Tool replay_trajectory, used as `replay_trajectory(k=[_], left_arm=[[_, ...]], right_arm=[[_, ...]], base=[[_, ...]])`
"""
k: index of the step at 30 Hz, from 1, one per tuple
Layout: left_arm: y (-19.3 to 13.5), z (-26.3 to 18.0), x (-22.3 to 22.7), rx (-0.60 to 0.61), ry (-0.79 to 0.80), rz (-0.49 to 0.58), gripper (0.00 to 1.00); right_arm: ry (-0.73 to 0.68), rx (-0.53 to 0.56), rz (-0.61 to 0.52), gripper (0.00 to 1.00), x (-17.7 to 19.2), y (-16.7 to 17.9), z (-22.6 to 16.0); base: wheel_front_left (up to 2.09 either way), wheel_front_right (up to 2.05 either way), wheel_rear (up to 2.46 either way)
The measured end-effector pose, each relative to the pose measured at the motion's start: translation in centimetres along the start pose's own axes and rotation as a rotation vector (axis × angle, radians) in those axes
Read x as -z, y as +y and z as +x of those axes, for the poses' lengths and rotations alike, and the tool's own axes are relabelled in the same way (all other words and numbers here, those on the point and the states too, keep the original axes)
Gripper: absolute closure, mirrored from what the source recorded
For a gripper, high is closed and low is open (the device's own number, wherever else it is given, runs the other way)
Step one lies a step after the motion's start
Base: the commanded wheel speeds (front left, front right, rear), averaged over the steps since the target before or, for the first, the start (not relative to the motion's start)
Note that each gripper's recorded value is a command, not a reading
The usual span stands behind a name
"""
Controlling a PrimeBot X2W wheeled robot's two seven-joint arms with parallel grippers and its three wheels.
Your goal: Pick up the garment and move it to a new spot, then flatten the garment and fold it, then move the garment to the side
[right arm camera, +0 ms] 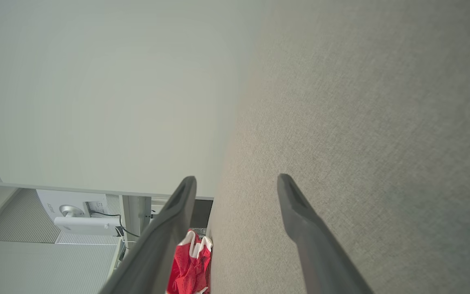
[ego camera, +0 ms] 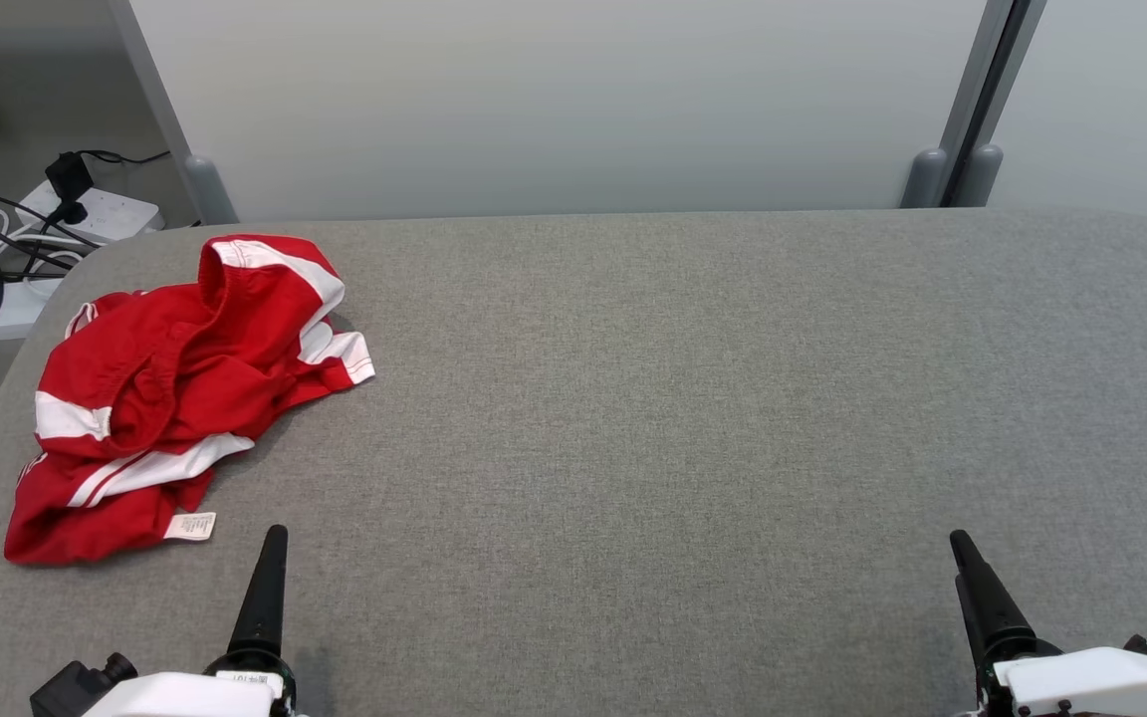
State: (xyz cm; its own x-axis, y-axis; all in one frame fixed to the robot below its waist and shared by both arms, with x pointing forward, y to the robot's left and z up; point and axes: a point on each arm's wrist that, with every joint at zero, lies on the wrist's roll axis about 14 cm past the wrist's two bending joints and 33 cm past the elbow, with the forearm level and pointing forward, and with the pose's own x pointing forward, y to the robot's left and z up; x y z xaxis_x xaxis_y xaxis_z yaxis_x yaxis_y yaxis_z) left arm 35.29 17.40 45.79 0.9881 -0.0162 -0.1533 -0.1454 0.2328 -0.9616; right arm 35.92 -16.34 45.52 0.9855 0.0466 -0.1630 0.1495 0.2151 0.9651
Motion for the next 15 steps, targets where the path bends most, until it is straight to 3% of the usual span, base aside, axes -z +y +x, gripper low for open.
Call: replay_trajectory(k=[15], left_arm=[[-1.3, 0.0, 0.6, 0.019, 0.004, 0.267, 0.00]], right_arm=[[0.043, -0.051, -0.260, 0.00, 1.7, 1.4, 0.1]], base=[[0.00, 0.00, 0.00]])
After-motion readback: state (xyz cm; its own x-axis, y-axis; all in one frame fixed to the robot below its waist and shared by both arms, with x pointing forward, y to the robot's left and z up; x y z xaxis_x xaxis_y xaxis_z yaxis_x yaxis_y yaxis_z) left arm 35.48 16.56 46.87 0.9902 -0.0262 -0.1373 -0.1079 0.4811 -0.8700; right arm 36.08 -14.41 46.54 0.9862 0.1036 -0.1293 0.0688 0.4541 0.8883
